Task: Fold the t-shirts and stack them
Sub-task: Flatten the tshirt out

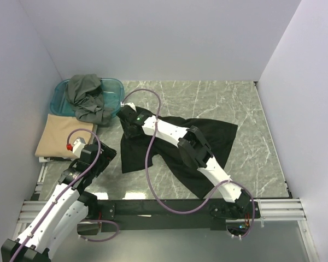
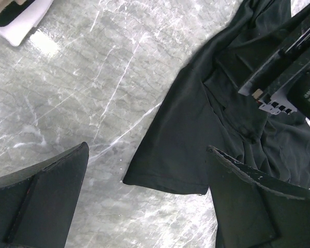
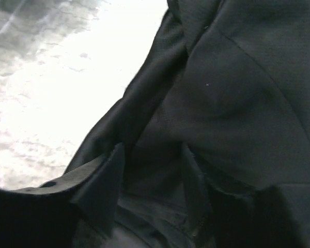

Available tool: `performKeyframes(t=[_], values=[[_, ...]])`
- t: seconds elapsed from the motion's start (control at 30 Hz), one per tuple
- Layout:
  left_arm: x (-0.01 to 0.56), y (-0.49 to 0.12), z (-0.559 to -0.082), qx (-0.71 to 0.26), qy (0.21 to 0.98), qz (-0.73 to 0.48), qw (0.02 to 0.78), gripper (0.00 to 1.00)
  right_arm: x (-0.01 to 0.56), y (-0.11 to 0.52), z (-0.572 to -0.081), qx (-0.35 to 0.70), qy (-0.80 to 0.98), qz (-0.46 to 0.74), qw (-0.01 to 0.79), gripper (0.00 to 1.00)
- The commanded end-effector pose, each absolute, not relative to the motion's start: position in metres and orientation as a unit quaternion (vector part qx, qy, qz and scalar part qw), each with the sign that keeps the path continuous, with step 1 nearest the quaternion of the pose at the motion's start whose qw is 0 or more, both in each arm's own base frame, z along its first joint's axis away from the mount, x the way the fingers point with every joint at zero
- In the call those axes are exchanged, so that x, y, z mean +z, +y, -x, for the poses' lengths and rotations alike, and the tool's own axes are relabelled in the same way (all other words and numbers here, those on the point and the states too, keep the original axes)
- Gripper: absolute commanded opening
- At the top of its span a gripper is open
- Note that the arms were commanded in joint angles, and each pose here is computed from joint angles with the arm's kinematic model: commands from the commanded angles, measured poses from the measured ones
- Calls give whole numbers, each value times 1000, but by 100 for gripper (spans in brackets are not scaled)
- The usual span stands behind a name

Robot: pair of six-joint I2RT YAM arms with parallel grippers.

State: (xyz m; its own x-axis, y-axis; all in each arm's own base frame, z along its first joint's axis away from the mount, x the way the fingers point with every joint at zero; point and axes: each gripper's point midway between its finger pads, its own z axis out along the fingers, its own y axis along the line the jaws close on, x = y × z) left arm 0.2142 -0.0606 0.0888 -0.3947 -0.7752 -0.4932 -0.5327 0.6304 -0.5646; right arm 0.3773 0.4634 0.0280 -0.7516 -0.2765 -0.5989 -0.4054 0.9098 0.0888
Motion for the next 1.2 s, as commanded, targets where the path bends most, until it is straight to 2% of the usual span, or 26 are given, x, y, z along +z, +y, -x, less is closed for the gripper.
performKeyframes(t=[0.0,0.07,0.1,0.33,0.4,0.5,0.67,0.93,1.17], values=[[99,-64,-221,-174,812,395,392,99,18,465,-375,89,932,183,300,53],[98,-64,-220,-174,814,394,391,99,19,462,-377,81,933,174,305,34],[99,-64,-220,-174,813,395,391,100,24,460,-379,77,932,168,311,19],[100,-67,-222,-180,815,389,390,100,97,443,-387,74,912,152,374,5],[100,-70,-223,-185,818,384,387,100,130,439,-386,93,900,143,400,4],[100,-77,-225,-198,822,371,384,99,149,426,-380,98,896,137,411,4],[99,-100,-228,-244,835,327,369,100,150,401,-361,99,900,130,404,1],[66,-111,-222,-224,873,300,311,99,161,335,-345,110,900,94,410,0],[46,-115,-222,-201,890,288,290,91,169,286,-352,108,898,53,423,0]])
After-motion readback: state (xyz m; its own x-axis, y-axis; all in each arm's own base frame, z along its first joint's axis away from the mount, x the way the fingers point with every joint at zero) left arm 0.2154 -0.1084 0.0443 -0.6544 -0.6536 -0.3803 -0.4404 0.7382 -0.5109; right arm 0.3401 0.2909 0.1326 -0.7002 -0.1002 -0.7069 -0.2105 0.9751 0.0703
